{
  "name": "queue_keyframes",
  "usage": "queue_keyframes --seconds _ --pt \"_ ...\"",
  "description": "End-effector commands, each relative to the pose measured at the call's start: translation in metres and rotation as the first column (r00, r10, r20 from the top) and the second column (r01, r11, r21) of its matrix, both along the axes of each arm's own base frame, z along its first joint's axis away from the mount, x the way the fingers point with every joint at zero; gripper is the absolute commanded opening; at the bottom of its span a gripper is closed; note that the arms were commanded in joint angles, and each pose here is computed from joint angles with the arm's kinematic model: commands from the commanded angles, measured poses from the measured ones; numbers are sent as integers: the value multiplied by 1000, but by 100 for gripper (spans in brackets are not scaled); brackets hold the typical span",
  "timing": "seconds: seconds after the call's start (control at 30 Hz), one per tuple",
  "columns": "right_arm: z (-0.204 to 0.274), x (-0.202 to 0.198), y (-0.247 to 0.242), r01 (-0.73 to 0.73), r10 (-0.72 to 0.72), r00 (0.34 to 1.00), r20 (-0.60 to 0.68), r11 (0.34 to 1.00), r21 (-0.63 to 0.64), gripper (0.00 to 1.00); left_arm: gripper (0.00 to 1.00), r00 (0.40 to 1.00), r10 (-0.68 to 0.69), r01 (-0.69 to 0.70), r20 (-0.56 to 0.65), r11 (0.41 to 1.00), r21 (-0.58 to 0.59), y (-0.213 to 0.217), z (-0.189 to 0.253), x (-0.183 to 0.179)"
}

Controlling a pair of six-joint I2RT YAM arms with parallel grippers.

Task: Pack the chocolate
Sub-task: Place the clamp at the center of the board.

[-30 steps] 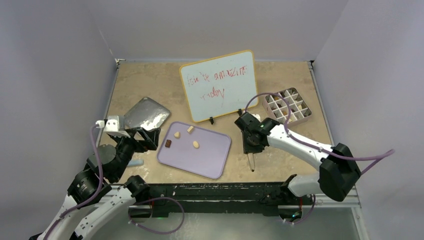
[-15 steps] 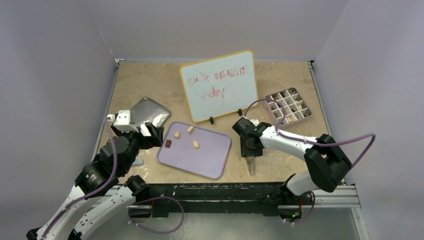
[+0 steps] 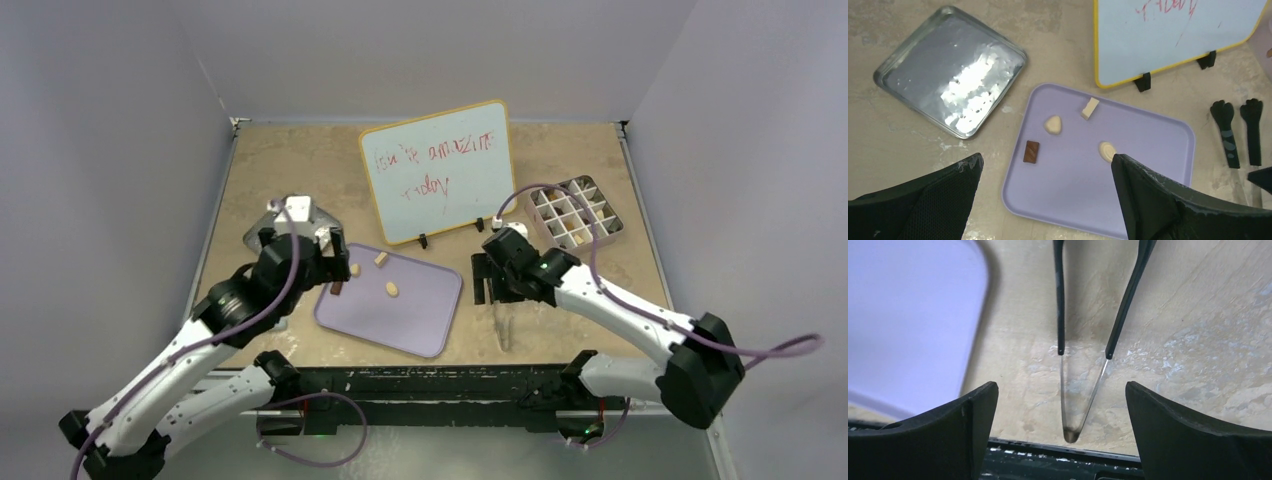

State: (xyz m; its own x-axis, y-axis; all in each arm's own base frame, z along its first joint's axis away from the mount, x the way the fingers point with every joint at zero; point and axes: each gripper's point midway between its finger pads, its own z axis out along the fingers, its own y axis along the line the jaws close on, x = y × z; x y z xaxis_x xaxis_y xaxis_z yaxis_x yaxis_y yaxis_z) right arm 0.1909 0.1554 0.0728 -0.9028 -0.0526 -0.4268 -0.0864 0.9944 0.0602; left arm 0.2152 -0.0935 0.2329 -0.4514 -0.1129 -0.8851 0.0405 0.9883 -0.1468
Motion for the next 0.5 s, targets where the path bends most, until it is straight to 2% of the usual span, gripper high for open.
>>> queue_keyframes --seconds 0.0,0.1,0.27,0.4,0.47 --pt "40 5 10 -93 82 989 120 992 89 99 100 995 5 -2 -100 1000 31 -16 -5 11" --pt "57 5 11 -139 114 976 187 982 127 99 99 990 45 -37 -136 997 65 -15 -9 23" --pt "82 4 10 -175 127 955 267 971 162 99 93 975 80 -80 -208 997 6 -2 -19 55" --pt "101 3 16 -224 137 928 346 948 225 99 91 955 180 -147 -236 978 151 23 -37 82" --pt "112 1 20 -262 149 910 386 929 260 99 90 950 158 -119 -271 981 153 22 -46 96"
